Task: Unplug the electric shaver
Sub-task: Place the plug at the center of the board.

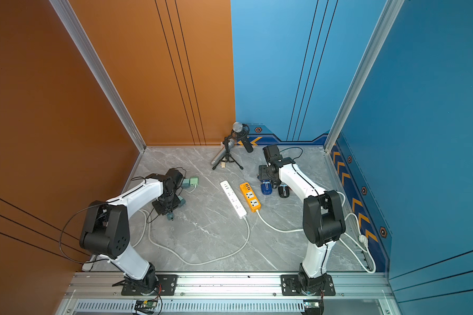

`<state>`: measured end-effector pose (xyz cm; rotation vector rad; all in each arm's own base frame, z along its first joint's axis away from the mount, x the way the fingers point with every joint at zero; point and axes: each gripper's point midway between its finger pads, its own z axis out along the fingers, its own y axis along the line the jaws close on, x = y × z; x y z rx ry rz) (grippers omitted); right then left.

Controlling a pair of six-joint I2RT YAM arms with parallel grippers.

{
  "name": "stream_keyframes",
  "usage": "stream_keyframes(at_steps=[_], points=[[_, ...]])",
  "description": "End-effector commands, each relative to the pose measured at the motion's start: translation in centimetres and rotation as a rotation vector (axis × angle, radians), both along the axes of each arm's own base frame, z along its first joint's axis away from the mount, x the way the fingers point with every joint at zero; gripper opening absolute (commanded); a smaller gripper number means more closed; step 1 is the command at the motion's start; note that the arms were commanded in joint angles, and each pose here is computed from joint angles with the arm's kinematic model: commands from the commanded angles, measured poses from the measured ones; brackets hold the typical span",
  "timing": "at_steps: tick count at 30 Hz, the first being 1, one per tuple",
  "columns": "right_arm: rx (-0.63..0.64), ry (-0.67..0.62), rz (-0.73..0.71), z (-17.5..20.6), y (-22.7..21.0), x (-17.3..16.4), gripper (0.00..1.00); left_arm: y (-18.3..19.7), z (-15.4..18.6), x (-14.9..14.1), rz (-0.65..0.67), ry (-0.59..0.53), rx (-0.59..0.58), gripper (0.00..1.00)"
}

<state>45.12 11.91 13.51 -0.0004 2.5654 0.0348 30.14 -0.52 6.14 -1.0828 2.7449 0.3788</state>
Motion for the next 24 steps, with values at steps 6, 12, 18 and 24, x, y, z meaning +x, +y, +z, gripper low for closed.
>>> stream_keyframes(at_steps=[6, 12, 18, 24], points=[[-0.021, -0.053, -0.055, 2.3, -1.3, -1.5, 0.78, 1.1, -0.9, 4.0, -0.008, -0.005, 0.025, 0.16], [-0.040, -0.062, -0.082, 2.5, -2.3, -2.7, 0.78, 0.3, -1.8, 5.9, -0.011, -0.017, -0.005, 0.20], [-0.043, -0.066, -0.100, 2.7, -2.7, -3.2, 0.78, 0.1, -1.7, 7.2, -0.012, -0.039, -0.010, 0.22], [-0.042, -0.063, -0.096, 2.5, -2.5, -3.4, 0.78, 0.1, -1.5, 6.8, -0.022, -0.042, -0.008, 0.38]])
